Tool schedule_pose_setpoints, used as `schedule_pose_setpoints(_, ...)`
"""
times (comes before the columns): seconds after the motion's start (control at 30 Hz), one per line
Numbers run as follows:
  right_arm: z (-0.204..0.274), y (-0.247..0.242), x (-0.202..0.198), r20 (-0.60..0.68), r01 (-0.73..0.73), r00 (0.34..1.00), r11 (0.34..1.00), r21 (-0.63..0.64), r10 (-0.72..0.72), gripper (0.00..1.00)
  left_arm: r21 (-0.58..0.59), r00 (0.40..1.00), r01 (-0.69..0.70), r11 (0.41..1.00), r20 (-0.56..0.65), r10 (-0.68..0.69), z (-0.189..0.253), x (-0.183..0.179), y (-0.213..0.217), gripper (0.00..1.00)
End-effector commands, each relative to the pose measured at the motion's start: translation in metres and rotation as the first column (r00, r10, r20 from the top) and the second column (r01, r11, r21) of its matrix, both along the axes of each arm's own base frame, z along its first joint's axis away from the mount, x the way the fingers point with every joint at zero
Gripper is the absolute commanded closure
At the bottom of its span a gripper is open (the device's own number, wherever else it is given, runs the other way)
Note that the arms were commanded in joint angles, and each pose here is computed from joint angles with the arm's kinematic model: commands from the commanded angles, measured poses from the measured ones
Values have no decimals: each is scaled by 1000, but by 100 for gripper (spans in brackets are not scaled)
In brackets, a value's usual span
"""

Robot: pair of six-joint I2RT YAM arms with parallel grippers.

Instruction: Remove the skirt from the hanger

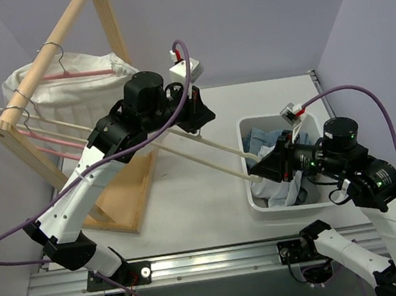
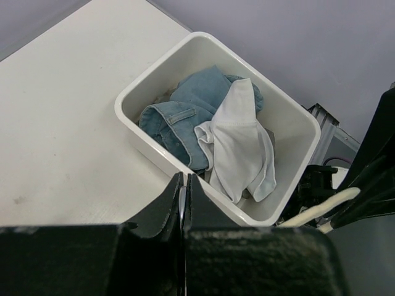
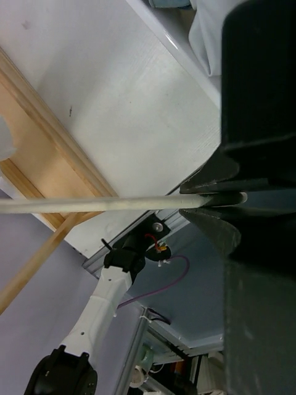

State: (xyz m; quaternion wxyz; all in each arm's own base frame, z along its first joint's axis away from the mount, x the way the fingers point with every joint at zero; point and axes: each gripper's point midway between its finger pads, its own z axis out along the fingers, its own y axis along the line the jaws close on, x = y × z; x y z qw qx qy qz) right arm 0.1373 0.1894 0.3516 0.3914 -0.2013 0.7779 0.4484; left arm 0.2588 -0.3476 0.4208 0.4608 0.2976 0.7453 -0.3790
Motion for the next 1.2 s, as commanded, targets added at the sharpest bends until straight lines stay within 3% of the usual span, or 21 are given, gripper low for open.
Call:
schedule_pose_setpoints(0.0,9,10,10,33,-26,999,999,45,24,95,-68,999,26,997,45,-22,32,-9,-2,98)
schedule_pose_setpoints(0.03,10,10,13,45,-14,999,999,43,12,100,-69,999,26,997,45,-22,33,-9,-2,96)
schedule_pose_setpoints(0.1,14,7,16,72,12,997,999,36,-14,100,-69,999,29,997,45,-25,34,-11,0,70)
schedule_pose_setpoints(0.13,18,6,18,93,23,995,999,42,-27,100,-77,998,33,996,52,-30,36,-13,0,26)
schedule_pose_setpoints(0.17,22,4,18,109,32,993,998,53,-38,100,-86,997,49,995,56,-44,37,-19,3,6)
schedule_pose_setpoints(0.3,31,4,20,148,39,988,997,63,-48,100,-144,990,105,984,111,-89,51,-43,17,6)
schedule_pose_setpoints(0.43,42,9,21,176,14,984,995,95,-30,100,-240,968,144,960,235,-86,86,-84,58,6)
schedule_pose_setpoints(0.63,60,16,26,201,-16,980,994,109,-6,100,-260,938,233,937,314,-146,79,-147,109,6)
schedule_pose_setpoints(0.9,103,38,31,232,-72,972,985,157,34,100,-182,958,255,950,177,-224,8,-177,128,6)
schedule_pose_setpoints(1.17,107,104,-2,217,-165,965,983,78,145,100,-143,969,220,965,150,-198,-13,-174,134,6)
